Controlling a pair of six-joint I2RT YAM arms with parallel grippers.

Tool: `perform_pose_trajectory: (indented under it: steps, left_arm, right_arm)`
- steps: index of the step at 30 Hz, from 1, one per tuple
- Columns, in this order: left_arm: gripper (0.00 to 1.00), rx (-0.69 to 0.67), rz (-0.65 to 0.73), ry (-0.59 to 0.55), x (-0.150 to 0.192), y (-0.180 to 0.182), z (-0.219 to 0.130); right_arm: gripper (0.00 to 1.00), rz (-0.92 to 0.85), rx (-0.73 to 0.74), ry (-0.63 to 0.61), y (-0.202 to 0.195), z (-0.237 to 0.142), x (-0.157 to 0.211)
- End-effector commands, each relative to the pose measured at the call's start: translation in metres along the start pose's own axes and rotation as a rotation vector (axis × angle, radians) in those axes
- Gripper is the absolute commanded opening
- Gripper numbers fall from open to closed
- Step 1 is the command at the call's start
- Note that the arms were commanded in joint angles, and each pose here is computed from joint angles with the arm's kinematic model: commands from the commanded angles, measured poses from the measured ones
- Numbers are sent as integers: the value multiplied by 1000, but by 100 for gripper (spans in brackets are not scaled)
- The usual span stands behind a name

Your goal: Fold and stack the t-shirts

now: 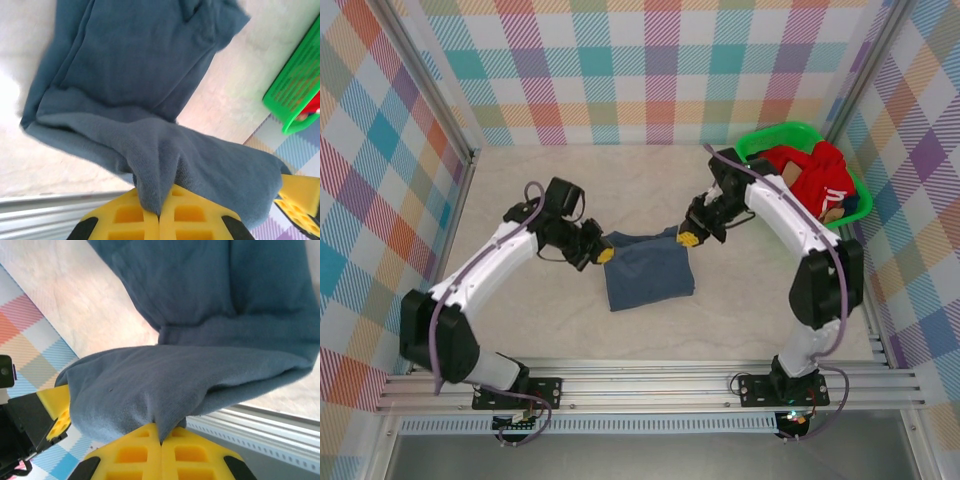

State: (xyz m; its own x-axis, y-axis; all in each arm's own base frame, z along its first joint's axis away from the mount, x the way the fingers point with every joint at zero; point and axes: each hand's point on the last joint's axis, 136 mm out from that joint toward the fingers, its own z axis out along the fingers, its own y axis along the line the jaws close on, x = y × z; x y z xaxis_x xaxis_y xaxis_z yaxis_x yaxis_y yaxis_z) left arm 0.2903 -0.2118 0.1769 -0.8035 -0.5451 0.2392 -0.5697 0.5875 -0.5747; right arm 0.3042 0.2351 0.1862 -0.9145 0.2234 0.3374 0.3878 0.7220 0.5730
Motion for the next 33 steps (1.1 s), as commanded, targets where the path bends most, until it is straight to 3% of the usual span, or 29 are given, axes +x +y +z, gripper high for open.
perform_pose_trajectory:
  steps: [1,5,7,8,9,10,13,17,21,24,28,33]
  left_arm:
    - [0,-23,14,-5,-32,-7,11]
    - [0,-116,32,-30,-79,-5,36]
    - [5,-139,40,-45,-102,-4,51]
    - [15,-132,52,-54,-111,-7,57]
    - [36,-126,72,-71,-121,-10,61]
    - [49,-115,97,-97,-128,-17,61]
    - [59,-101,149,-160,-127,-28,45]
    - [60,-134,157,-211,-99,-4,19]
    - [53,-167,100,-130,-53,41,32]
    - [47,-144,33,-117,-46,61,45]
    - [52,-92,-16,-62,-44,54,69]
    - [52,-157,-1,-38,-44,53,87]
  right_arm:
    - [0,29,-15,4,6,14,-37]
    - [1,37,5,-37,7,35,-95]
    - [14,34,6,-54,7,46,-121]
    - [21,22,14,-75,7,48,-131]
    - [28,6,32,-101,6,49,-141]
    - [33,-18,44,-129,7,48,-150]
    - [47,-83,72,-215,10,34,-158]
    - [51,-123,95,-288,-1,17,-136]
    - [46,-135,76,-281,-23,31,-91]
    - [45,-133,95,-248,-38,55,-70]
    - [48,-145,109,-216,-50,81,-69]
    - [48,-130,196,-183,-71,104,-86]
